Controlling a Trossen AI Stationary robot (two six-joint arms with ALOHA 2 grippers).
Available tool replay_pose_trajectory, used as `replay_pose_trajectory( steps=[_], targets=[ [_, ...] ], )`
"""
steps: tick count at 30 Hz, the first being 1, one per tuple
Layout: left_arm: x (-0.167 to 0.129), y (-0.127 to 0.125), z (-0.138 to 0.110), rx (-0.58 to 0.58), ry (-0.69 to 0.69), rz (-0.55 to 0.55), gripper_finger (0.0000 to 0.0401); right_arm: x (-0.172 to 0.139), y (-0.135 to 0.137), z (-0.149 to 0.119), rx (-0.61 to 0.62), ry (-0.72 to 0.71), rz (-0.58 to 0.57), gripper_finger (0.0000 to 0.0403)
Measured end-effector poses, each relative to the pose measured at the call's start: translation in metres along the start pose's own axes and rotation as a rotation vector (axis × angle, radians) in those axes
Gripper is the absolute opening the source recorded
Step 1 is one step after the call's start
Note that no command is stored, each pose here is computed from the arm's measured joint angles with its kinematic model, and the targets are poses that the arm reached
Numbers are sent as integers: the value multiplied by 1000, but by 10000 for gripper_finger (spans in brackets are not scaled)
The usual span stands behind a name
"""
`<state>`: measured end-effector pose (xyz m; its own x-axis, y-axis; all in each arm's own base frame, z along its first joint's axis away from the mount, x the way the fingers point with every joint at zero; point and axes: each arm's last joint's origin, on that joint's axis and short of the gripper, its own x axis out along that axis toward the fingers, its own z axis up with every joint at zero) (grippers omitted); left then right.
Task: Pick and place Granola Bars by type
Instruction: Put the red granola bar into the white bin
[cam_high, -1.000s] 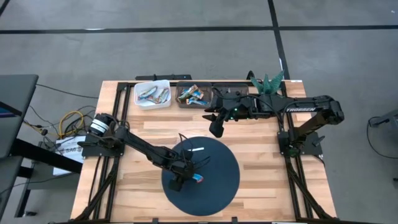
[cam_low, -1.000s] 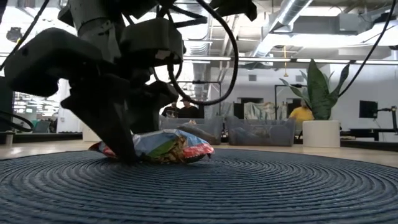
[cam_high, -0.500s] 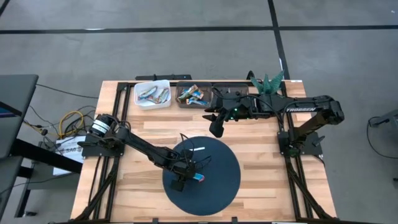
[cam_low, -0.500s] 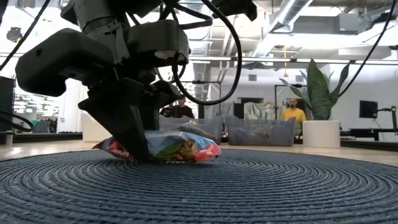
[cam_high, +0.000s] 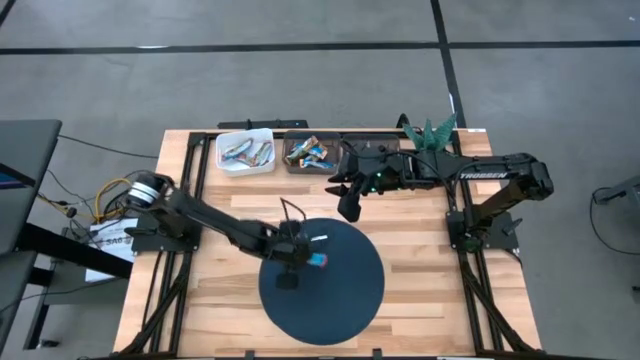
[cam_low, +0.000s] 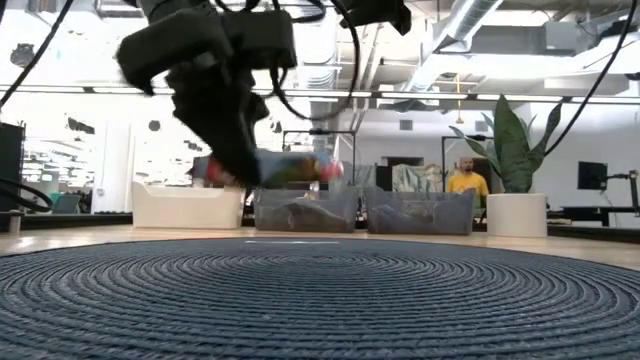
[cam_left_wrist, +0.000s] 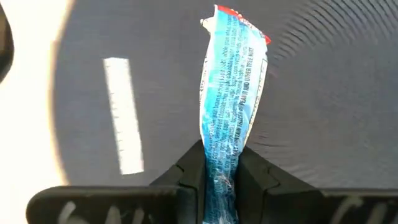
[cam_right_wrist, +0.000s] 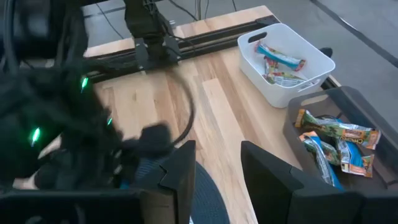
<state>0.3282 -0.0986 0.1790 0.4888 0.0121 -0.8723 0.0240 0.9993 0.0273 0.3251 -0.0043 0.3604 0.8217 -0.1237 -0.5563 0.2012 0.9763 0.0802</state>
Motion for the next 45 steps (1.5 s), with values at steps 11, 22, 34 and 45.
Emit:
replay_pose_trajectory(
  steps=[11,22,34,45],
  targets=[
    [-89,82,-9,-225,-121,282,47,0,1,0,-15,1,46,120],
    [-136,177,-70,-661,-179,556,47,0,0,10,-33,-93,51,120],
    [-138,261,-116,-884,-32,644,47,1,-18,16,-11,-122,53,120],
    [-125,291,-127,-845,-7,634,91,2,-23,17,-4,-126,44,120]
  ],
)
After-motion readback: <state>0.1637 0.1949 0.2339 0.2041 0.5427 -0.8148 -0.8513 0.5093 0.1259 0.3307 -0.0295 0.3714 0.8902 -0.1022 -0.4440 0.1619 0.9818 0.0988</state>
